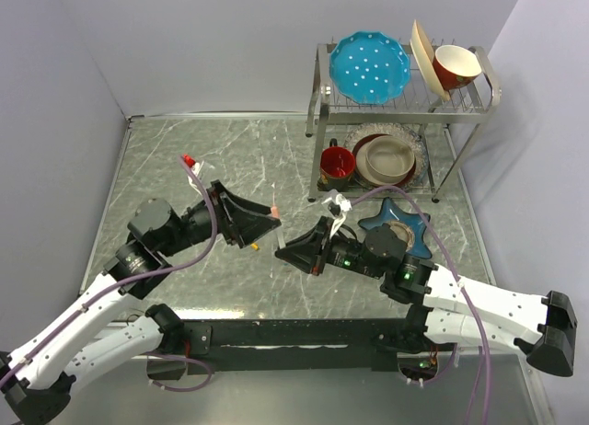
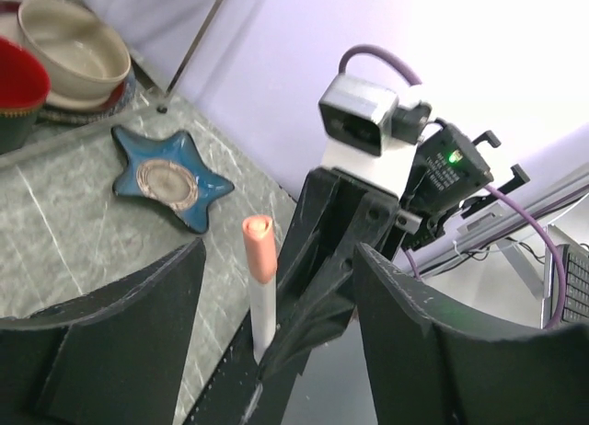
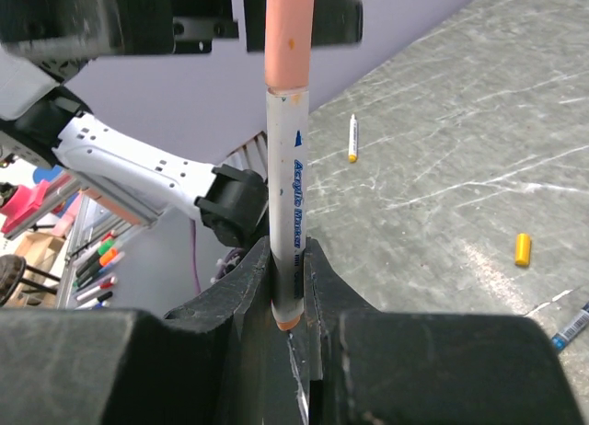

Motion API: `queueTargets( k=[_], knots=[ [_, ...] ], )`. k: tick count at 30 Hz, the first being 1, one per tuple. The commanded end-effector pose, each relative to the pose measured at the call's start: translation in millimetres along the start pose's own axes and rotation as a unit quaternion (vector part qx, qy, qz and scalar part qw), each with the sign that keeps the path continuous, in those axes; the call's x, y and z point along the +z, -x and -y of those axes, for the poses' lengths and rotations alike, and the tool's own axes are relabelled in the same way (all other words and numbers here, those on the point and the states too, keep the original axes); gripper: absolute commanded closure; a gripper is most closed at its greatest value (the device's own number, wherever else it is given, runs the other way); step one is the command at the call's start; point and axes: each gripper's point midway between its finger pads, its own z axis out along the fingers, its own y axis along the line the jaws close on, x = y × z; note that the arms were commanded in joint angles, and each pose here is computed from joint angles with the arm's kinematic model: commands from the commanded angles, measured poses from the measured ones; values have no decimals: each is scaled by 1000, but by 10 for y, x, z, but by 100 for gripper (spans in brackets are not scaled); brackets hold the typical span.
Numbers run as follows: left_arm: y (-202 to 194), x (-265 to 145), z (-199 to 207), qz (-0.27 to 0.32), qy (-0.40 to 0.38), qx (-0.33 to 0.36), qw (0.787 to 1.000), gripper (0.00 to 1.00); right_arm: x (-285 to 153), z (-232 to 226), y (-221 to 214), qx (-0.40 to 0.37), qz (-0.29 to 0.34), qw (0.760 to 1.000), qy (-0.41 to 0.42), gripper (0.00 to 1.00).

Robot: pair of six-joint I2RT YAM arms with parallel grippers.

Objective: Insert the pens into the pen caps

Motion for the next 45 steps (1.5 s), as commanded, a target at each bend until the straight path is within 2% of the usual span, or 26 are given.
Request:
queueTargets(
  k=[1,9,10,12,13,16,18,24,36,45],
  knots=[
    [206,33,145,17,-14,34,999,33,-58,-120,68,-8,10,1000,24,100],
    [175,120,166,3,-30,31,999,42,-70,-168,90,-8,11,999,33,100],
    [155,123,158,0,-31,31,999,46,-67,-172,94,-9,12,999,34,100],
    [126,128,159,-6,-36,31,999,59,-53,-185,105,-10,11,999,37,100],
    [92,134,137,-9,-36,29,999,76,-49,-194,125,-10,14,999,39,100],
    [-79,119,149,-30,-61,7,998,99,-25,-191,197,-9,32,999,36,100],
    [-148,90,232,-33,-93,-21,995,99,-7,-213,342,-13,55,998,34,100],
    [-663,17,17,-76,-107,-98,987,99,59,-248,909,-31,97,994,36,100],
    [-1022,-117,-120,-92,-92,-145,981,99,79,-146,1732,-68,167,983,14,100],
    [-1352,-174,-286,-126,-61,-172,975,99,55,-66,2152,-112,191,975,-7,100]
  ],
)
